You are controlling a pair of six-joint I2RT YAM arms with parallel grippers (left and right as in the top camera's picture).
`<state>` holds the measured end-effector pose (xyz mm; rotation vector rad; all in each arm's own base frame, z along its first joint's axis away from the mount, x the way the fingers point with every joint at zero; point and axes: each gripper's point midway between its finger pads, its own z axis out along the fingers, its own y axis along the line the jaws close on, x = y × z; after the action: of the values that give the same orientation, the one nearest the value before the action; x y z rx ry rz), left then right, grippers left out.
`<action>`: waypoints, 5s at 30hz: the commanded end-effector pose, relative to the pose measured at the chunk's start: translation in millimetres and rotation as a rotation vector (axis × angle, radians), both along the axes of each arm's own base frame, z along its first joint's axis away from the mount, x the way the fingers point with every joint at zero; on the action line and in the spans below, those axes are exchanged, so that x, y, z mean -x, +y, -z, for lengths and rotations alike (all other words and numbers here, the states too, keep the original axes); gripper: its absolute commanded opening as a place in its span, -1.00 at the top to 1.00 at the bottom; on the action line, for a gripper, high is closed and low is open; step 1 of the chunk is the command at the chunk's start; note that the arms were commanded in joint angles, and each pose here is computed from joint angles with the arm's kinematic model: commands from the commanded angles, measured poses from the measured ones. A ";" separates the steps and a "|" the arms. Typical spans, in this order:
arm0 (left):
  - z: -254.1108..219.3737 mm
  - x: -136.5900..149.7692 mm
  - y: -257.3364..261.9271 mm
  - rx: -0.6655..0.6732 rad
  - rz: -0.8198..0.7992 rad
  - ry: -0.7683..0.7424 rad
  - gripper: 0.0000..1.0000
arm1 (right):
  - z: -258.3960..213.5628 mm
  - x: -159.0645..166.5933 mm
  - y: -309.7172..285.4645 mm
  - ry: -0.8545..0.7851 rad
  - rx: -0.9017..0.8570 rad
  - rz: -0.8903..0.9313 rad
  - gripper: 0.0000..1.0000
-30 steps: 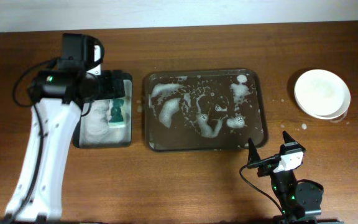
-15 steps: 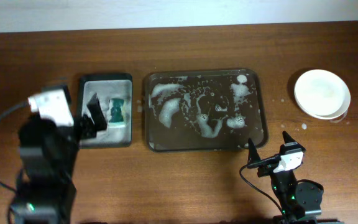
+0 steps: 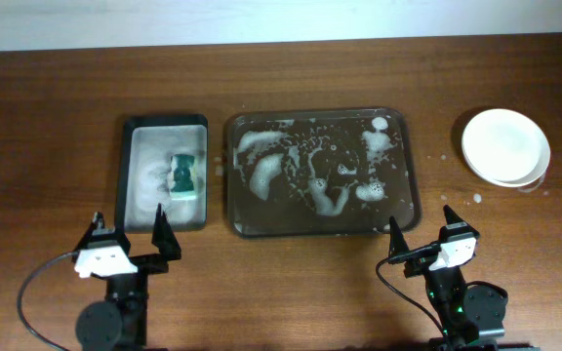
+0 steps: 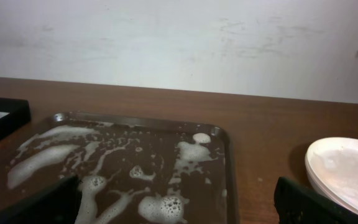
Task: Clean dirty plates on tray and stack at the side
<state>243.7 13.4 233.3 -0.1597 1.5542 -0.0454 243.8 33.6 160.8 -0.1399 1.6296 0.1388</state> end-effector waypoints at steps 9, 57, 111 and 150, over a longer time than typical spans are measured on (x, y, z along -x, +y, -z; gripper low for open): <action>28.3 0.3 1.1 -0.015 -0.005 -0.086 -0.98 | 2.7 0.3 1.4 0.006 -0.004 -0.005 -0.97; 75.6 -1.8 0.2 -0.055 0.003 0.087 -0.98 | 2.6 0.3 1.3 0.006 -0.004 -0.004 -0.97; 75.6 -1.8 0.2 -0.056 0.003 0.087 -0.98 | 2.7 0.3 1.3 0.006 -0.004 -0.004 -0.97; 75.6 -1.8 0.2 -0.056 0.003 0.087 -0.98 | 2.6 0.3 1.4 0.006 -0.004 -0.005 -0.97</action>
<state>245.6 13.4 158.9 -0.1335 1.6425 -0.0111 243.8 33.6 160.8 -0.1402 1.6296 0.1385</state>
